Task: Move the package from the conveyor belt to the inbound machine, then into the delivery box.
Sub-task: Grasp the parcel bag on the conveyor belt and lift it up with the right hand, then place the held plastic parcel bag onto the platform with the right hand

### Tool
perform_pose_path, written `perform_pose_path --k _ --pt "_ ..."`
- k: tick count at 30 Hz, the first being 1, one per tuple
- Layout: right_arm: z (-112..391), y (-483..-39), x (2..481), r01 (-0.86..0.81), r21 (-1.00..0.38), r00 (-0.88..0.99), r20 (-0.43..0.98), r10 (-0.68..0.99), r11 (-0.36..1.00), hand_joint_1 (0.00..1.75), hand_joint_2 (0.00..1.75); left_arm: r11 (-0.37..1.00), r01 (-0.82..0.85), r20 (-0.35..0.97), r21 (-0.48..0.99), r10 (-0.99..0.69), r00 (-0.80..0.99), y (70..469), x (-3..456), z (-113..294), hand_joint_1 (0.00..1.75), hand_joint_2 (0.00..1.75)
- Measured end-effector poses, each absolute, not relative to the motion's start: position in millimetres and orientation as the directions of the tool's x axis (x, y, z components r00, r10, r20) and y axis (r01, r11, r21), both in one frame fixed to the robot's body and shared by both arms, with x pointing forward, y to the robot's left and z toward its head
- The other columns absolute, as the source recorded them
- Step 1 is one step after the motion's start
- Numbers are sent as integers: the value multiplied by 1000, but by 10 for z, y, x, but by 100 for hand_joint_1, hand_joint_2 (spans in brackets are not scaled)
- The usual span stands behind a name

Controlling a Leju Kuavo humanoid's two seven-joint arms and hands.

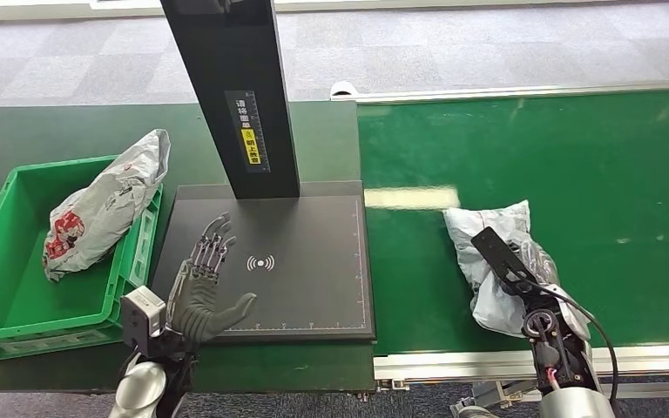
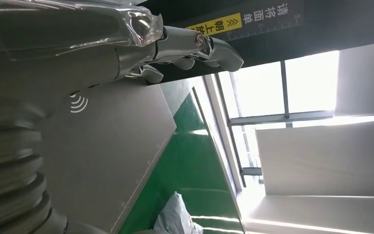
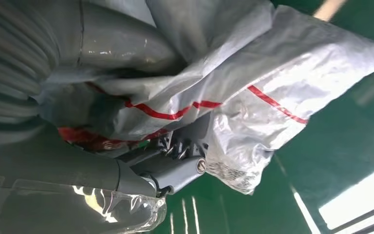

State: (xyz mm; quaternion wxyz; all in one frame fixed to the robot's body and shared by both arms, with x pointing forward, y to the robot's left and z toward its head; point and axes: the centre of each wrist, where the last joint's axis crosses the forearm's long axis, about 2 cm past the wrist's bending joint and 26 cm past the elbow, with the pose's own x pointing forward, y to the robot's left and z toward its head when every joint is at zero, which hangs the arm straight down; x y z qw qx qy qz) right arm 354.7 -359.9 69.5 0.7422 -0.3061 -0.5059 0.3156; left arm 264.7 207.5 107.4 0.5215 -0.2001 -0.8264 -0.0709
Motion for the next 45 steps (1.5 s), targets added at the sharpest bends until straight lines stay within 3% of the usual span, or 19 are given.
perform_pose_path --k 15,25,37,41,45 --pt "835 -3393 3637 -180 -799 177 547 818 574 175 175 911 402 890 -91 256 -378 2111 2650 1069 0 175" --pt "1088 -3258 3563 112 -695 -153 695 703 711 175 175 963 248 815 -108 228 -533 2226 2631 1189 0 175" --pt "1227 -3186 3474 167 -669 -227 689 689 724 175 175 965 238 801 -109 228 -553 2238 2622 1233 0 175" --pt "1263 -3144 3401 232 -637 -347 652 674 735 175 175 965 237 795 -115 232 -560 2236 2631 1240 0 175" --pt "1365 -2893 3295 291 -679 -503 491 711 674 175 175 959 256 778 -124 254 -575 2194 2731 1296 0 175"
